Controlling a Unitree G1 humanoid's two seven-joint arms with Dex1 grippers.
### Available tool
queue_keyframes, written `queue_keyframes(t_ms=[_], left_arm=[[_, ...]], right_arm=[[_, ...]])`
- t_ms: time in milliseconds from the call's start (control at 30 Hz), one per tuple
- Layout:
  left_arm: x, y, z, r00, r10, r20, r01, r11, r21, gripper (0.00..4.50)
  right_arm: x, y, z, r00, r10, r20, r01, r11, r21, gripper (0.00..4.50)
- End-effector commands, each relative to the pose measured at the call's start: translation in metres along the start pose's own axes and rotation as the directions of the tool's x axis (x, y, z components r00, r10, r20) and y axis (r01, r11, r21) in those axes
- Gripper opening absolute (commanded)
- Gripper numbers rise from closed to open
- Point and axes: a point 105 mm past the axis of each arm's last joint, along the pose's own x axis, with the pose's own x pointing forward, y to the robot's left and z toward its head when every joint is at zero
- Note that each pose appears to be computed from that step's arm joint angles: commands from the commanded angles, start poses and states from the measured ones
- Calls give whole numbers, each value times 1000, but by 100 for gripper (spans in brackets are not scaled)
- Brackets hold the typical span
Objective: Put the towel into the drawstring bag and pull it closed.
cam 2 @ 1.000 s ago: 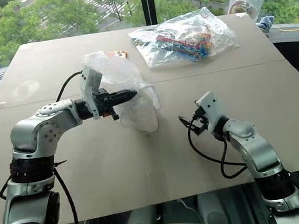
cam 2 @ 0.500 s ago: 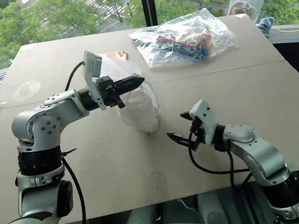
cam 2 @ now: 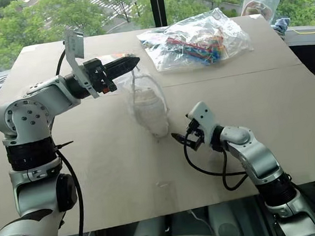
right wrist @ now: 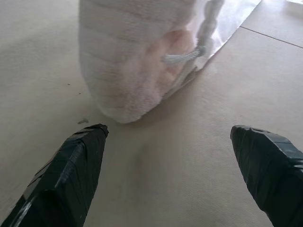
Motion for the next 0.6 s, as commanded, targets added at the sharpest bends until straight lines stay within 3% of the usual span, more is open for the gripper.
queue_keyframes(t_ms=[33, 400, 600], left_arm=[[-3, -4, 20, 998, -10, 57, 8, 1000, 29, 0], [2, -8, 30, 997, -27, 78, 24, 999, 42, 0], [2, -12, 35, 995, -35, 88, 31, 998, 51, 0]], right_arm=[[5, 4, 10, 998, 46, 41, -46, 999, 3, 446], [40, 9, -3, 997, 61, 40, -65, 990, 121, 446], [66, 1, -3, 998, -11, 68, 1, 990, 141, 446]])
